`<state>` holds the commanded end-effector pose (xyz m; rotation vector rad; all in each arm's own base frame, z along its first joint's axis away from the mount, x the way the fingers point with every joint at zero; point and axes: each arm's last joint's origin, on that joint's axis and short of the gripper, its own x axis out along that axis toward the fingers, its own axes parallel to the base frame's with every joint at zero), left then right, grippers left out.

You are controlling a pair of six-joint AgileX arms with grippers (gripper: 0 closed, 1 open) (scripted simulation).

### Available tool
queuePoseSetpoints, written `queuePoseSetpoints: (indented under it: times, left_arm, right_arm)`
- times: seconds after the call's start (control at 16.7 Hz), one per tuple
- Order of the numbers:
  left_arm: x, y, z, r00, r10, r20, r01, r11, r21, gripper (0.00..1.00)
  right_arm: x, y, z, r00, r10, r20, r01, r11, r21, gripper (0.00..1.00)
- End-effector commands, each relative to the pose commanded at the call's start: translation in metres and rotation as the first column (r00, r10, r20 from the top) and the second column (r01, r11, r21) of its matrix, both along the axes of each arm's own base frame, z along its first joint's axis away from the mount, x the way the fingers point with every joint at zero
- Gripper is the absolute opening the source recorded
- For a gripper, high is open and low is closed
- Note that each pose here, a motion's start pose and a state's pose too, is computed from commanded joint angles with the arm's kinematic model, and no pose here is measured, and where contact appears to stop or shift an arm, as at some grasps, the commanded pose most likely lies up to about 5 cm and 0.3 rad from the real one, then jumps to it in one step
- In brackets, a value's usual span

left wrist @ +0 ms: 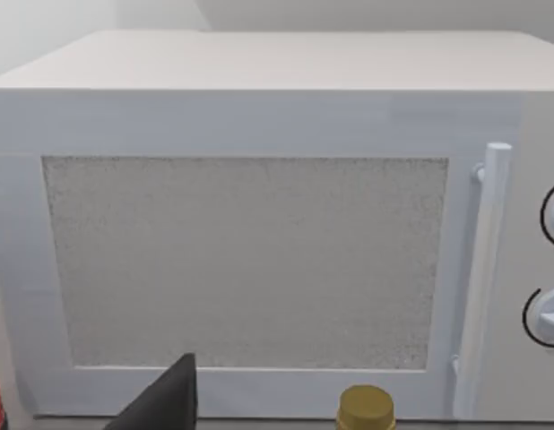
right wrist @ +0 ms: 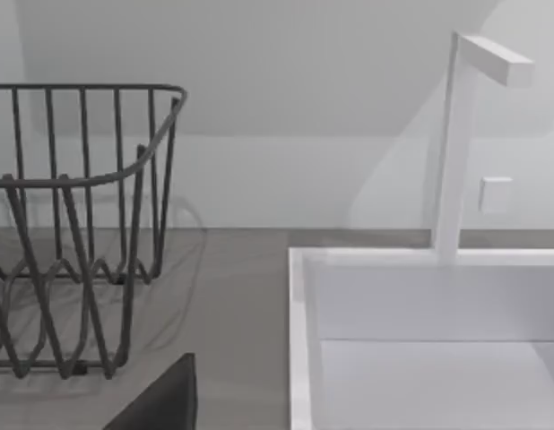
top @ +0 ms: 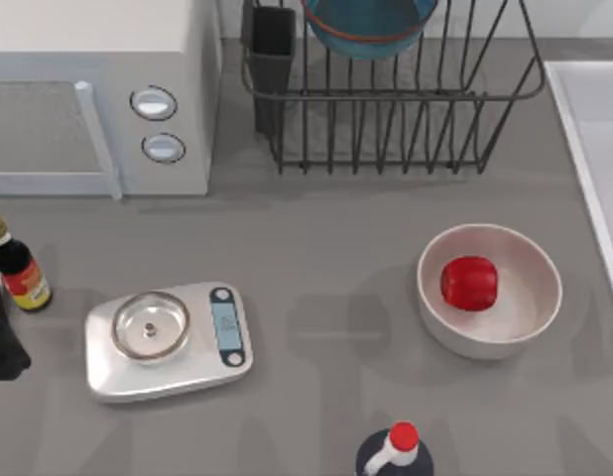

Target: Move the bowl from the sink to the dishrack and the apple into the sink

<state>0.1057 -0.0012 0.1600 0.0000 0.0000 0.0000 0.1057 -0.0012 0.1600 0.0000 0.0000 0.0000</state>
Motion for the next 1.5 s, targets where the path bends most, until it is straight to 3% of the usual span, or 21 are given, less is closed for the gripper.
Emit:
queuePoseSetpoints:
  times: [1.26, 1.5]
  left_arm:
    - [0.000, 0.000, 0.000, 1.000, 0.000, 0.000, 0.000, 1.000, 0.000, 1.00]
    - [0.000, 0.000, 0.000, 1.000, 0.000, 0.000, 0.000, 1.000, 0.000, 1.00]
  right_arm:
    - [0.000, 0.000, 0.000, 1.000, 0.000, 0.000, 0.000, 1.000, 0.000, 1.00]
    - [0.001, 0.003, 0.016, 0.997, 0.032, -0.070, -0.030, 0.999, 0.030, 1.00]
